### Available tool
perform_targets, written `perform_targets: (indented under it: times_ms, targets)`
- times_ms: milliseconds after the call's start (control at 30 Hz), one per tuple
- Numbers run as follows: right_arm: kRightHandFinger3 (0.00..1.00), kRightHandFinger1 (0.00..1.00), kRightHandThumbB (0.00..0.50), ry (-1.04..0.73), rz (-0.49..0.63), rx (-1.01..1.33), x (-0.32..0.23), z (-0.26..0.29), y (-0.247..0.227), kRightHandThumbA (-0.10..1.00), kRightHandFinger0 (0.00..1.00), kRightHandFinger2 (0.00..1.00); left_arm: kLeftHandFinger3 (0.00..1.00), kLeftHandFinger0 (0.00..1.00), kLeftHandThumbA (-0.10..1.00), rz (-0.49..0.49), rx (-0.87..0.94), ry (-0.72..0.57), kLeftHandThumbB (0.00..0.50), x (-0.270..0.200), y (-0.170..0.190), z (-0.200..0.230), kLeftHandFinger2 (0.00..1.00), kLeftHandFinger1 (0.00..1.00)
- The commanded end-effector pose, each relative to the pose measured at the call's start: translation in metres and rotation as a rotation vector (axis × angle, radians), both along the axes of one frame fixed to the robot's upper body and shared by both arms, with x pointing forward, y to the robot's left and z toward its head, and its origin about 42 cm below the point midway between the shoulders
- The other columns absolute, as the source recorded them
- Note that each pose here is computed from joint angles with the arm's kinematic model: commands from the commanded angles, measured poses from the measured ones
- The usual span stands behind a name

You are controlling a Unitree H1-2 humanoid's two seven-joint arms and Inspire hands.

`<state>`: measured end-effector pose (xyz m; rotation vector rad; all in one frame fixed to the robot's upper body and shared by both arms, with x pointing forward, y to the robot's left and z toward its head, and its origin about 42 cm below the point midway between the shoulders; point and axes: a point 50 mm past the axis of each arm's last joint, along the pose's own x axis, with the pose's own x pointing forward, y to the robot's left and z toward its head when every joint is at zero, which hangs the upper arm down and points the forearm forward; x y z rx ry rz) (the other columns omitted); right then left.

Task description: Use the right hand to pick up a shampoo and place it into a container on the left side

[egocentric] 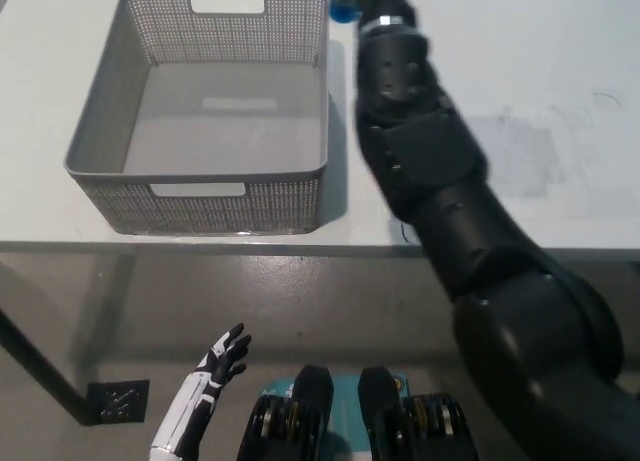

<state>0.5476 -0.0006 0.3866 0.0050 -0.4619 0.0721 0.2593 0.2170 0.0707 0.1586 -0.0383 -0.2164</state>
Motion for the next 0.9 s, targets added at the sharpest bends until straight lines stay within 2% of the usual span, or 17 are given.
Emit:
perform_targets:
  times_ms: [0,33,67,100,167,300,400,467,567,633,667,867]
  targets:
    - [0.47,0.23,0.16,-0.071,0.098,-0.045,-0.015,0.043,0.048,-0.1,0.0,0.59,1.0,1.0,1.0,-0.02,0.014,-0.036,0.238,0.003,-0.001,0.008,1.0,1.0]
    - [0.58,0.28,0.16,-0.052,0.111,-0.058,-0.017,0.038,0.058,-0.1,0.0,0.7,1.0,1.0,1.0,-0.022,0.016,-0.035,0.248,0.004,-0.002,0.008,1.0,1.0]
    - [0.61,0.28,0.153,-0.047,0.126,-0.061,-0.019,0.036,0.064,-0.1,0.0,0.71,1.0,1.0,1.0,-0.023,0.015,-0.036,0.254,0.005,-0.002,0.008,1.0,1.0]
    - [0.69,0.29,0.147,-0.041,0.139,-0.066,-0.022,0.033,0.07,-0.1,0.0,0.76,1.0,1.0,1.0,-0.025,0.017,-0.035,0.262,0.005,-0.002,0.009,1.0,1.0]
    - [0.76,0.34,0.143,-0.042,0.145,-0.081,-0.025,0.029,0.078,-0.1,0.0,0.77,1.0,1.0,1.0,-0.027,0.019,-0.036,0.263,0.006,-0.003,0.011,1.0,1.0]
    - [0.8,0.37,0.155,-0.001,0.168,-0.099,-0.031,0.015,0.091,-0.1,0.0,0.81,1.0,1.0,1.0,-0.032,0.022,-0.04,0.263,0.009,-0.003,0.014,1.0,1.0]
    - [0.8,0.37,0.157,0.015,0.17,-0.126,-0.034,0.006,0.097,-0.1,0.0,0.82,1.0,1.0,1.0,-0.037,0.024,-0.046,0.242,0.009,-0.004,0.015,1.0,1.0]
    - [0.75,0.37,0.162,0.03,0.178,-0.123,-0.035,-0.002,0.097,-0.1,0.0,0.8,1.0,1.0,1.0,-0.045,0.028,-0.046,0.237,0.01,-0.005,0.015,1.0,1.0]
    - [0.76,0.36,0.135,0.069,0.172,-0.152,-0.035,-0.018,0.096,-0.1,0.0,0.8,1.0,1.0,1.0,-0.051,0.028,-0.047,0.221,0.01,-0.004,0.015,1.0,1.0]
    - [0.83,0.35,0.125,0.108,0.16,-0.173,-0.035,-0.03,0.094,-0.1,0.0,0.8,1.0,1.0,1.0,-0.05,0.031,-0.047,0.224,0.01,-0.004,0.014,1.0,1.0]
    - [0.82,0.34,0.118,0.126,0.149,-0.193,-0.035,-0.038,0.093,-0.1,0.0,0.77,1.0,1.0,1.0,-0.05,0.026,-0.046,0.229,0.009,-0.004,0.015,1.0,1.0]
    - [0.8,0.36,0.118,0.194,0.125,-0.192,-0.031,-0.066,0.078,-0.1,0.0,0.76,1.0,1.0,1.0,-0.055,0.032,-0.045,0.219,0.012,-0.004,0.019,1.0,1.0]
